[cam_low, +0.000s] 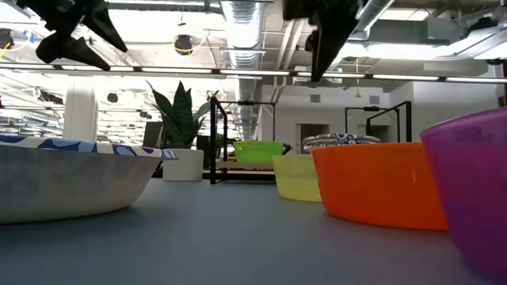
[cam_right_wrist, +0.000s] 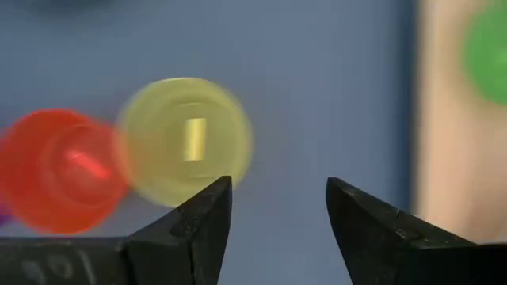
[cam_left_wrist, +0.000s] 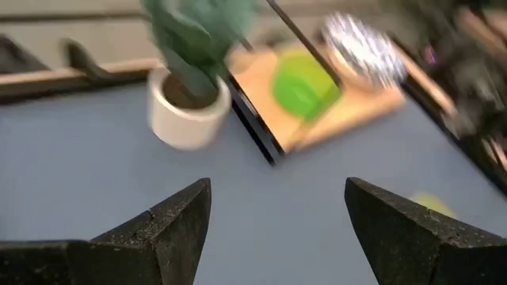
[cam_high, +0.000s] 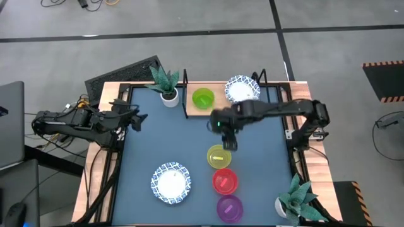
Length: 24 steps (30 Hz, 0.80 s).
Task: Place and stack bowls onto a shelf
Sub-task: Stack the white patterned bowl on top of the white patterned bowl on the shelf
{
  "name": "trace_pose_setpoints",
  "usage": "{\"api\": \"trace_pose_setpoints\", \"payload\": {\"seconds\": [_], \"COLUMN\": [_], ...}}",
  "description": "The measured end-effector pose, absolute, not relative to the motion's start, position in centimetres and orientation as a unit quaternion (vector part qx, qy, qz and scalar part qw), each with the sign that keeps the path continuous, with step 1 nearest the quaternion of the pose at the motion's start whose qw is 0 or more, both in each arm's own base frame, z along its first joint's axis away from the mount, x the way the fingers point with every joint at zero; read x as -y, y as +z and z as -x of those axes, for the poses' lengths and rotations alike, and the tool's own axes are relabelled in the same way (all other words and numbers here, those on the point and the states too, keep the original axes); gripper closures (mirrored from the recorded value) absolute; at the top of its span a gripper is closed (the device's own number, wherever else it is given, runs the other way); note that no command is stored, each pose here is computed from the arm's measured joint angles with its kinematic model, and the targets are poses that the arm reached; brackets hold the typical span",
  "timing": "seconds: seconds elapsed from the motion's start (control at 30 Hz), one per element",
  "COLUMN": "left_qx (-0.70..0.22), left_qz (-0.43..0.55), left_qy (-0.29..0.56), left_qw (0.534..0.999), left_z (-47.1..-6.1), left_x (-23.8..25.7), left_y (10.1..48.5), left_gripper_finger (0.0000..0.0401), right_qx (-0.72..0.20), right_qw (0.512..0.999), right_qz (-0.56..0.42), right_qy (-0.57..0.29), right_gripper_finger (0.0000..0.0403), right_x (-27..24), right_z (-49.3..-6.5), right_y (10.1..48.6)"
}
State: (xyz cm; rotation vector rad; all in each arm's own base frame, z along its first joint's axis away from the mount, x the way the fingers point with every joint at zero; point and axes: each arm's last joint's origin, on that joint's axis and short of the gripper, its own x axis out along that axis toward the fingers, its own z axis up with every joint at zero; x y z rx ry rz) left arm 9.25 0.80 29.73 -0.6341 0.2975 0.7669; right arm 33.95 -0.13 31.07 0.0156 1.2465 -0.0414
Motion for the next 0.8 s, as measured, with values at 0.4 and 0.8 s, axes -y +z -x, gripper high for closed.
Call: {"api": "trace_pose_setpoints", "payload": {"seconds": [0.4,0.8], "left_qx": [-0.350,-0.469], "left_qz": [0.273,0.216], "left_qy": [0.104,0.053], "left_qw": [0.890,0.855], "left_z": [-11.6,-15.4], "left_x": [1.2,3.5], "left_y": [28.4,25.7], "left_gripper_finger": [0.0127,0.0127], "right_qx": [-0.580,-0.600], "right_qw": [0.809,0.794], "right_qz": [-0.081,-0.086], "right_qy": [-0.053,-0.044], "right_gripper_finger": [0.0172,0.0172], "right_x": [-6.2,-10.7], "right_z": [-33.3,-31.7], "right_y": [31.1,31.0]}}
